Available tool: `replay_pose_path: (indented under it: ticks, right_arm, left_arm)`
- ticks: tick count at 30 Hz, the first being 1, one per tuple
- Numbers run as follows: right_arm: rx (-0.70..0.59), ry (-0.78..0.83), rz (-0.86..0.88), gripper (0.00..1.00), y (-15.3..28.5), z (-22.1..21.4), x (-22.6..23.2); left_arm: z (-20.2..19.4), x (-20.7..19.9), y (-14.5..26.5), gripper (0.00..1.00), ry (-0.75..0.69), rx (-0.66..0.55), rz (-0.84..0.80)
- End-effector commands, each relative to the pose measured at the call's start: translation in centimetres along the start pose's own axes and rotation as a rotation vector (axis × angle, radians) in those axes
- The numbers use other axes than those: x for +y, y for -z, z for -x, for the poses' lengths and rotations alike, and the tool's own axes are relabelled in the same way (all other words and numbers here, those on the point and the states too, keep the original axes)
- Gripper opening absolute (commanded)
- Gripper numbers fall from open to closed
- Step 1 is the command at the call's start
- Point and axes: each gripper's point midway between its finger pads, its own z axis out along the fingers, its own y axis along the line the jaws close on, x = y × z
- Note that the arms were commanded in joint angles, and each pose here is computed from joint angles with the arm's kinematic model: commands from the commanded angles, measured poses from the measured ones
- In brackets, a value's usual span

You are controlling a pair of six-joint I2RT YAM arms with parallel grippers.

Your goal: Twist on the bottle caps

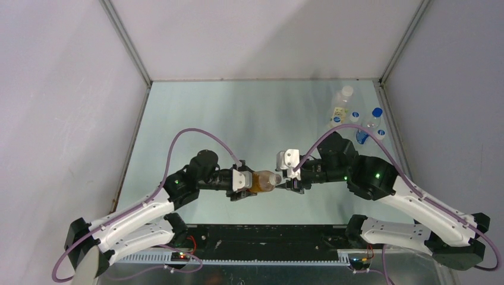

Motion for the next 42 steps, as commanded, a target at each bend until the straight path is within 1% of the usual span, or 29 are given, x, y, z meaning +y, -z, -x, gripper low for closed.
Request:
replay_pose_path:
  ticks: [1, 2, 7, 8, 10, 13, 14, 15, 16, 17, 18, 19, 21, 23, 25, 26, 27, 28, 29, 30, 31, 32, 33, 34, 37, 38, 39, 40, 42]
  right_arm:
    - [-0.021, 0.011, 0.023, 0.46, -0.4, 0.6, 0.1]
    - [-0.015, 0.004, 0.026, 0.44, -0.6, 0.5, 0.1]
    - [0.011, -0.061, 0.010, 0.15, -1.1, 0.0, -0.2]
    - [0.016, -0.099, -0.012, 0.08, -1.2, -0.1, -0.5]
    - [0.027, -0.191, -0.067, 0.00, -1.5, -0.2, -1.2]
    - [0.031, -0.399, -0.211, 0.00, -2.0, -0.5, -3.0]
    - [0.020, -0.578, -0.362, 0.00, -1.7, -0.9, -4.8]
    - [-0.001, -0.771, -0.438, 0.00, -1.9, -1.1, -5.3]
    - [0.004, -0.854, -0.552, 0.00, -1.3, -2.2, -6.6]
    - [-0.022, -1.020, -0.638, 0.00, -1.4, -2.8, -7.2]
    - [-0.014, -1.102, -0.681, 0.00, -1.2, -3.6, -7.4]
    - [-0.038, -1.243, -0.727, 0.00, -1.6, -4.0, -7.6]
    - [-0.047, -1.370, -0.749, 0.00, -2.2, -4.5, -7.4]
    - [-0.068, -1.414, -0.761, 0.00, -2.5, -4.4, -7.6]
    - [-0.103, -1.400, -0.790, 0.00, -2.0, -4.1, -8.2]
    - [-0.138, -1.380, -0.791, 0.07, -1.5, -3.4, -8.6]
    - [-0.153, -1.306, -0.789, 0.21, -1.1, -2.9, -9.0]
    - [-0.182, -1.260, -0.781, 0.29, -0.3, -2.1, -9.2]
    - [-0.184, -1.155, -0.775, 0.46, 0.1, -1.8, -9.6]
    - [-0.199, -1.100, -0.764, 0.53, 0.9, -1.4, -9.6]
    - [-0.195, -0.972, -0.731, 0.63, 1.2, -0.8, -9.8]
    - [-0.173, -0.820, -0.709, 0.67, 2.1, -0.7, -9.6]
    - [-0.207, -0.738, -0.643, 0.72, 2.5, 0.6, -9.1]
    - [-0.180, -0.611, -0.591, 0.73, 2.2, 0.5, -8.5]
    - [-0.164, -0.377, -0.487, 0.76, 2.7, 1.2, -7.1]
    - [-0.145, -0.254, -0.413, 0.76, 2.4, 1.4, -6.2]
    - [-0.121, -0.201, -0.371, 0.76, 2.4, 1.0, -5.4]
    - [-0.115, -0.108, -0.304, 0.76, 2.1, 1.1, -4.5]
    - [-0.106, -0.011, -0.222, 0.76, 1.8, 1.0, -3.3]
  left_arm:
    - [3.1, 1.0, 0.3, 0.06, -0.054, -0.080, 0.012]
    - [3.3, 1.1, 0.3, 0.06, -0.058, -0.087, 0.018]
    - [3.8, 2.1, 0.3, 0.06, -0.068, -0.106, 0.081]
    - [4.2, 2.5, 0.3, 0.06, -0.078, -0.120, 0.099]
    - [4.6, 3.2, 0.3, 0.07, -0.088, -0.138, 0.153]
    - [4.9, 5.6, 0.7, 0.08, -0.101, -0.150, 0.332]
    - [4.8, 6.4, 0.9, 0.08, -0.103, -0.133, 0.408]
    - [5.0, 6.9, 1.0, 0.07, -0.114, -0.146, 0.458]
    - [4.9, 7.7, 1.4, 0.07, -0.126, -0.127, 0.542]
    - [5.1, 8.1, 1.5, 0.07, -0.141, -0.139, 0.591]
    - [5.0, 8.5, 1.9, 0.06, -0.167, -0.113, 0.663]
    - [5.2, 8.7, 2.0, 0.06, -0.185, -0.120, 0.705]
    - [5.2, 8.9, 2.1, 0.06, -0.257, -0.080, 0.792]
    - [5.0, 8.8, 2.1, 0.07, -0.290, -0.055, 0.845]
    - [4.4, 8.6, 2.0, 0.07, -0.272, -0.039, 0.850]
    - [4.1, 8.6, 2.0, 0.07, -0.259, -0.036, 0.851]
    - [3.5, 8.3, 1.8, 0.08, -0.257, -0.018, 0.836]
    - [3.3, 8.4, 2.0, 0.08, -0.232, -0.025, 0.834]
    - [2.4, 8.2, 1.6, 0.08, -0.228, -0.002, 0.791]
    - [1.8, 7.7, 1.6, 0.08, -0.192, 0.006, 0.753]
    - [1.5, 7.6, 1.3, 0.07, -0.152, -0.012, 0.709]
    - [0.9, 7.3, 1.3, 0.07, -0.140, 0.002, 0.675]
    - [0.8, 7.0, 1.1, 0.08, -0.126, -0.016, 0.619]
    - [0.6, 6.6, 1.2, 0.08, -0.115, -0.004, 0.576]
    - [0.6, 5.1, 0.8, 0.08, -0.077, -0.025, 0.389]
    - [0.7, 4.7, 0.8, 0.08, -0.060, -0.015, 0.348]
    - [1.2, 4.1, 0.7, 0.08, -0.051, -0.040, 0.276]
    - [0.9, 3.5, 0.6, 0.08, -0.029, -0.017, 0.224]
    - [1.3, 2.4, 0.5, 0.07, -0.002, -0.021, 0.126]
